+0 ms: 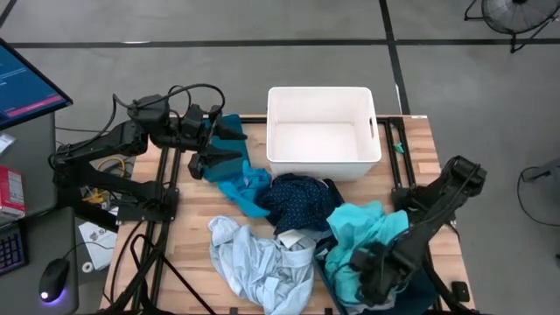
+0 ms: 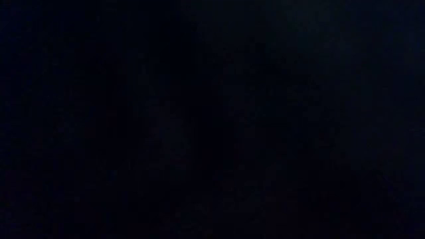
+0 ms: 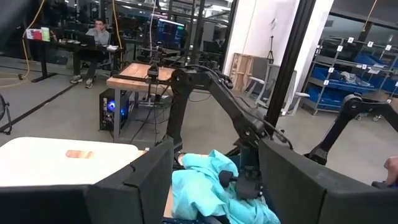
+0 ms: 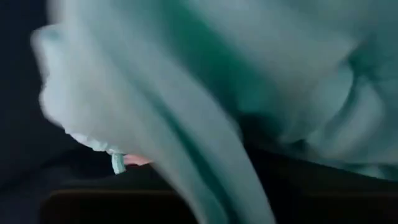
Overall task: Pick & Place Cloths
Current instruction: Put the light blue shorts into the dark blue bin
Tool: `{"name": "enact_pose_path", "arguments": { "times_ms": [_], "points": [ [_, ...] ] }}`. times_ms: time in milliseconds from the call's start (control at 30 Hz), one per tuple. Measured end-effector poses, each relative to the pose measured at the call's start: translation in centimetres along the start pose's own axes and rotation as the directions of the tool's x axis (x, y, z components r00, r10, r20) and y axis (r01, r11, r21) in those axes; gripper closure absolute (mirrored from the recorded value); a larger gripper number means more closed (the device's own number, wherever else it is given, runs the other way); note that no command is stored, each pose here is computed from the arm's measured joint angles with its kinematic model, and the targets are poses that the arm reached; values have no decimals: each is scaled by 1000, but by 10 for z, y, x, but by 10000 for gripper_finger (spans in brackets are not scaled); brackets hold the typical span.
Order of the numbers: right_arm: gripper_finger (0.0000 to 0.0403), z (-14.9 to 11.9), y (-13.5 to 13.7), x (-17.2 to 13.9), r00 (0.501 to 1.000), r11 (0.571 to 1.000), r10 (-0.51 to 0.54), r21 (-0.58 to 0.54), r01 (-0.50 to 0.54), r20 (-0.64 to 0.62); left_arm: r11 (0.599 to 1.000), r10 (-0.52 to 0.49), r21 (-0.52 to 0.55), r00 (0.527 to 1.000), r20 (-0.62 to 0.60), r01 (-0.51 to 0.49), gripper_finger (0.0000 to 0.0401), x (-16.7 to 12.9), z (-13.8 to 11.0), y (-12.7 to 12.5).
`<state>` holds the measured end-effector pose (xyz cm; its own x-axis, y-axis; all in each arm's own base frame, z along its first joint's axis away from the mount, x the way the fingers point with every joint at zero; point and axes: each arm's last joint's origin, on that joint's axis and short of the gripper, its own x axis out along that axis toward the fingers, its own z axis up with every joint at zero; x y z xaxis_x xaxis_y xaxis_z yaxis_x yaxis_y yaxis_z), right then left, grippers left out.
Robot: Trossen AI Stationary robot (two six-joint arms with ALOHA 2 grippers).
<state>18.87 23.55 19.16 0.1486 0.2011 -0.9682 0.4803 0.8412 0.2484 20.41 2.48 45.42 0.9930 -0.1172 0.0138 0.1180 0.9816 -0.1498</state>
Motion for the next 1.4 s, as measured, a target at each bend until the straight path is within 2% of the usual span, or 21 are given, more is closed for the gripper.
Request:
{"name": "enact_pose_path", "arguments": {
  "times_ms": [167,233,333,400,500,567,633,733,800,867,967,1167,1267,1400],
  "points": [
    [279,8,0,8,990,1000,-1,-9,-1,-143,1000,0,0,1000,-2,0,176,0,0,0],
    [235,15,2,-2,983,999,50,10,-49,-177,1000,0,0,1000,-2,0,169,0,0,0],
    [174,26,10,-37,968,981,192,26,-191,-160,1000,0,0,1000,-3,0,158,0,0,0],
    [147,31,13,-66,952,960,281,41,-278,-125,1000,-3,0,1000,-3,3,152,0,0,0],
    [134,34,8,-108,932,934,355,61,-351,-75,1000,-8,-1,1000,-5,8,146,0,0,0],
    [134,32,1,-133,931,931,362,70,-358,-42,1000,-8,-1,1000,-5,8,144,0,0,0],
    [137,29,-11,-149,954,952,298,80,-295,-31,1000,-8,-1,1000,-5,8,144,0,0,0],
    [144,24,-34,-161,996,995,90,48,-89,-25,1000,-8,-1,1000,-5,8,144,0,0,0],
    [148,21,-49,-167,998,998,-61,15,61,15,1000,-8,0,1000,-4,8,144,0,0,0],
    [151,22,-57,-170,988,988,-149,-26,151,48,1000,-8,0,1000,-5,8,144,0,0,0],
    [152,24,-61,-168,978,971,-194,-125,203,82,1000,-8,0,1000,-5,8,144,0,0,0],
    [128,27,-53,-150,980,925,-169,-325,195,107,1000,-8,0,1000,-5,8,144,0,0,0],
    [99,31,-53,-137,969,900,-230,-358,249,95,1000,-7,-1,1000,-8,7,144,0,-1,0],
    [55,40,-60,-116,933,873,-346,-329,359,102,1000,-7,20,1000,-9,7,144,0,-1,0]
  ]
}}
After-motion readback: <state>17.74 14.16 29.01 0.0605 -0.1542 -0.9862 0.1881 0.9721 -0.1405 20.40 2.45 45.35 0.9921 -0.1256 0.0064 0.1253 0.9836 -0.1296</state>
